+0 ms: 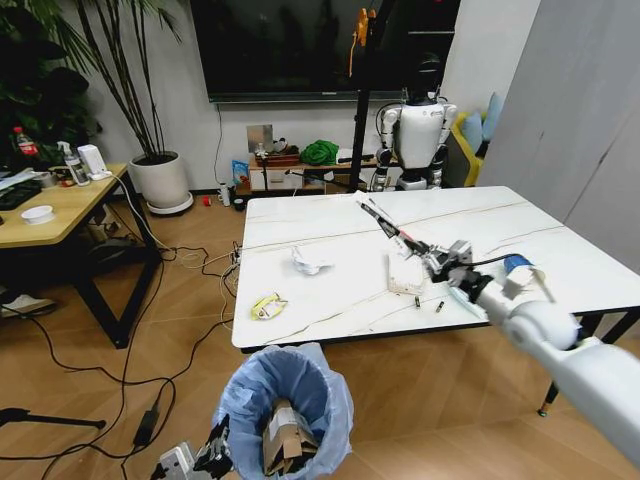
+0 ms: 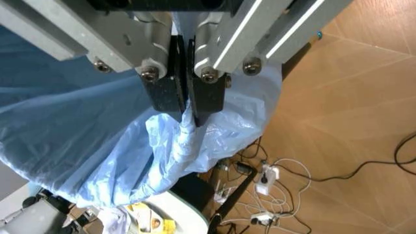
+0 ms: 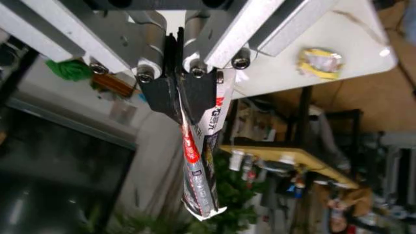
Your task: Pick up the trash bin and place the trash from the table into it.
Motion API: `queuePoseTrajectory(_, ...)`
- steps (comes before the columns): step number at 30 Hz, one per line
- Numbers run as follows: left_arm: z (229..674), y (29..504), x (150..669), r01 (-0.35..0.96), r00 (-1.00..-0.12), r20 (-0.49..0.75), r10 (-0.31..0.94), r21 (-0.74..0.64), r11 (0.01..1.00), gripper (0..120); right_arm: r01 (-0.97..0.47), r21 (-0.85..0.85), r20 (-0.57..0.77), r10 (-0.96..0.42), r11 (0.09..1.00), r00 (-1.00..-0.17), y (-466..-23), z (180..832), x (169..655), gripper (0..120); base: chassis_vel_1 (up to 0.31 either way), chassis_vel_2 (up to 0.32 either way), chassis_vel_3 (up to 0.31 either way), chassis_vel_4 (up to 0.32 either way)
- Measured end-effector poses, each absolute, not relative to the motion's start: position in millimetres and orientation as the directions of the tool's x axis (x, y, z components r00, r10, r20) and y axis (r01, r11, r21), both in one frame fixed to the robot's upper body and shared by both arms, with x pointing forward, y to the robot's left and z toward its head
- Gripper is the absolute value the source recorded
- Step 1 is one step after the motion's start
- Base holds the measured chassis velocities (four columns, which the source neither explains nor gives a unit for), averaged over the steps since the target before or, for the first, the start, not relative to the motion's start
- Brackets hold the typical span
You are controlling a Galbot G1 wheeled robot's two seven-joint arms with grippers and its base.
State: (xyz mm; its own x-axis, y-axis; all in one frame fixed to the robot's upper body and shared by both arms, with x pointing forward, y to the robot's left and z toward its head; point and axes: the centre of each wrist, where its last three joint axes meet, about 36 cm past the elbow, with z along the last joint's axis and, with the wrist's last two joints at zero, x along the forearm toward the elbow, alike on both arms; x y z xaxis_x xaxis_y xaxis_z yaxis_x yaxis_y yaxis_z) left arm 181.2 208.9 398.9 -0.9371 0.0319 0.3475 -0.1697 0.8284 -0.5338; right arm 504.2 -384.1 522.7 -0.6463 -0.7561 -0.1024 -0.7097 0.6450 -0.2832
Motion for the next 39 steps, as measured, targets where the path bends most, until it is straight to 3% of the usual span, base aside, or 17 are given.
queuePoseTrajectory(3, 398.0, 209.0, 181.8, -0.166, -0.936, 0.351, 0.038, -0.534, 0.829, 0, -0.734, -0.317, -0.079, -0.788, 0.600, -0.611, -385.8, 531.0, 488.8, 0, 0.000, 0.000, 0.000, 0.000)
queuePoseTrajectory(7, 394.3, 208.1, 180.8, -0.163, -0.928, 0.368, 0.052, -0.529, 0.833, 0, -0.770, -0.428, 0.034, -0.843, 0.474, -0.537, -386.6, 553.0, 439.4, 0, 0.000, 0.000, 0.000, 0.000)
queuePoseTrajectory(9, 392.6, 207.0, 178.4, -0.163, -0.924, 0.378, 0.058, -0.526, 0.835, 0, -0.800, -0.455, 0.087, -0.874, 0.391, -0.477, -376.0, 560.8, 419.5, 0, 0.000, 0.000, 0.000, 0.000)
queuePoseTrajectory(17, 388.6, 194.1, 172.3, -0.151, -0.923, 0.376, 0.076, -0.537, 0.830, 0, -0.856, -0.470, 0.210, -0.914, 0.217, -0.347, -329.0, 566.8, 384.6, 0, 0.000, 0.000, 0.000, 0.000)
queuePoseTrajectory(29, 375.0, 175.5, 180.6, -0.150, -0.926, 0.365, 0.092, -0.581, 0.800, 0, -0.887, -0.452, 0.360, -0.890, 0.097, -0.281, -317.9, 517.9, 378.0, 0, 0.000, 0.000, 0.000, 0.000)
queuePoseTrajectory(39, 367.4, 169.4, 185.7, -0.158, -0.924, 0.371, 0.094, -0.594, 0.789, 0, -0.889, -0.450, 0.373, -0.887, 0.084, -0.273, -321.3, 505.0, 379.9, 0, 0.000, 0.000, 0.000, 0.000)
